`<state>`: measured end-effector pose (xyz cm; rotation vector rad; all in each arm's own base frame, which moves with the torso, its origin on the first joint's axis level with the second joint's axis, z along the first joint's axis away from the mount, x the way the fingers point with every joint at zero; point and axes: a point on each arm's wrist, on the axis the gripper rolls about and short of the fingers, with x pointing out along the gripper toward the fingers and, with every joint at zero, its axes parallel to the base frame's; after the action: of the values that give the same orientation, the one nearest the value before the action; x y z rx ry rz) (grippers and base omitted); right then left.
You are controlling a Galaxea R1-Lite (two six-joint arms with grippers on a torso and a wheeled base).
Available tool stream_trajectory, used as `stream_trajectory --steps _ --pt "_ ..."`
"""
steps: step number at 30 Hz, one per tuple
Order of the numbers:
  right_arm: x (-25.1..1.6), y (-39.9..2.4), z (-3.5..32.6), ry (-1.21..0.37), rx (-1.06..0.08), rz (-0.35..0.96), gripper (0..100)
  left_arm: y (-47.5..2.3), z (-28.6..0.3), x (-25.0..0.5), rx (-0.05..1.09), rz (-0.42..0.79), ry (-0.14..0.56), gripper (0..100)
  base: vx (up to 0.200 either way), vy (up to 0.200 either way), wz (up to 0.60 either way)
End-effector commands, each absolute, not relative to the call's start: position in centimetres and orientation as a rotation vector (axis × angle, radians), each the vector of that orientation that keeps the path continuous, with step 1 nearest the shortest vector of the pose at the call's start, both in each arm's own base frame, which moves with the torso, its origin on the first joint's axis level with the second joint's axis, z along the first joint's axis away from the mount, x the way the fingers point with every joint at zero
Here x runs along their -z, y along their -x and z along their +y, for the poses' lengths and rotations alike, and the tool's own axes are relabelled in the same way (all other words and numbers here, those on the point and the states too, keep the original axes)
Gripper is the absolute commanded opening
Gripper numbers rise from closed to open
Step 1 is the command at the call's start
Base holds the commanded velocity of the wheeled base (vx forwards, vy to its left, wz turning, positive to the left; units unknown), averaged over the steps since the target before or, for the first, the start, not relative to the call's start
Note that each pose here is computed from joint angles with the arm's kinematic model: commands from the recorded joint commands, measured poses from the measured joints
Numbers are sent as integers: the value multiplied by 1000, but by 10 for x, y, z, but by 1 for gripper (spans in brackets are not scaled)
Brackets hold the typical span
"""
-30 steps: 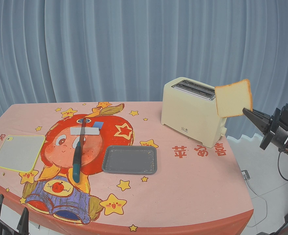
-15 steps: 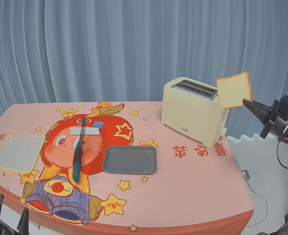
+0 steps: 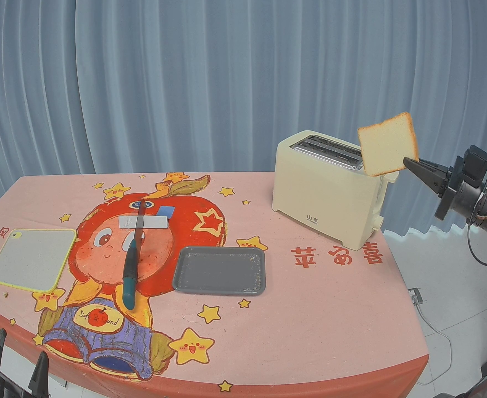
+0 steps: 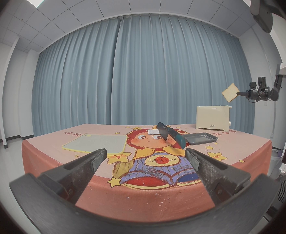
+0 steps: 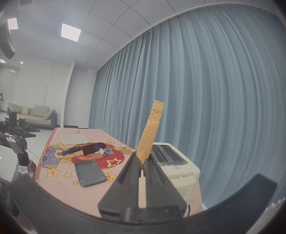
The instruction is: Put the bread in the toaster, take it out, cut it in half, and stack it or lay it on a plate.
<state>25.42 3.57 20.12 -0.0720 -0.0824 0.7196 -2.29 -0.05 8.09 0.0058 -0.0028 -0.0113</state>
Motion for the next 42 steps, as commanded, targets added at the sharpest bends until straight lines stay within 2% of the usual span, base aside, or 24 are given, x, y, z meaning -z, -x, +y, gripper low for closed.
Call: stream_trajectory --steps 1,13,22,35,42 --pt "-205 -258 36 89 -721 -95 0 23 -1 -76 11 0 -6 100 0 0 0" --pt "-215 -269 36 97 -726 -73 0 23 -1 -76 11 0 -6 100 0 0 0" --pt "-198 -290 30 173 -706 -36 0 23 -1 -76 11 0 -6 100 0 0 0" --pt "-215 -320 32 194 -721 -95 0 23 -1 -76 11 0 -6 100 0 0 0" --pt "-218 -329 33 282 -763 -105 0 23 -1 -76 11 0 -6 100 0 0 0"
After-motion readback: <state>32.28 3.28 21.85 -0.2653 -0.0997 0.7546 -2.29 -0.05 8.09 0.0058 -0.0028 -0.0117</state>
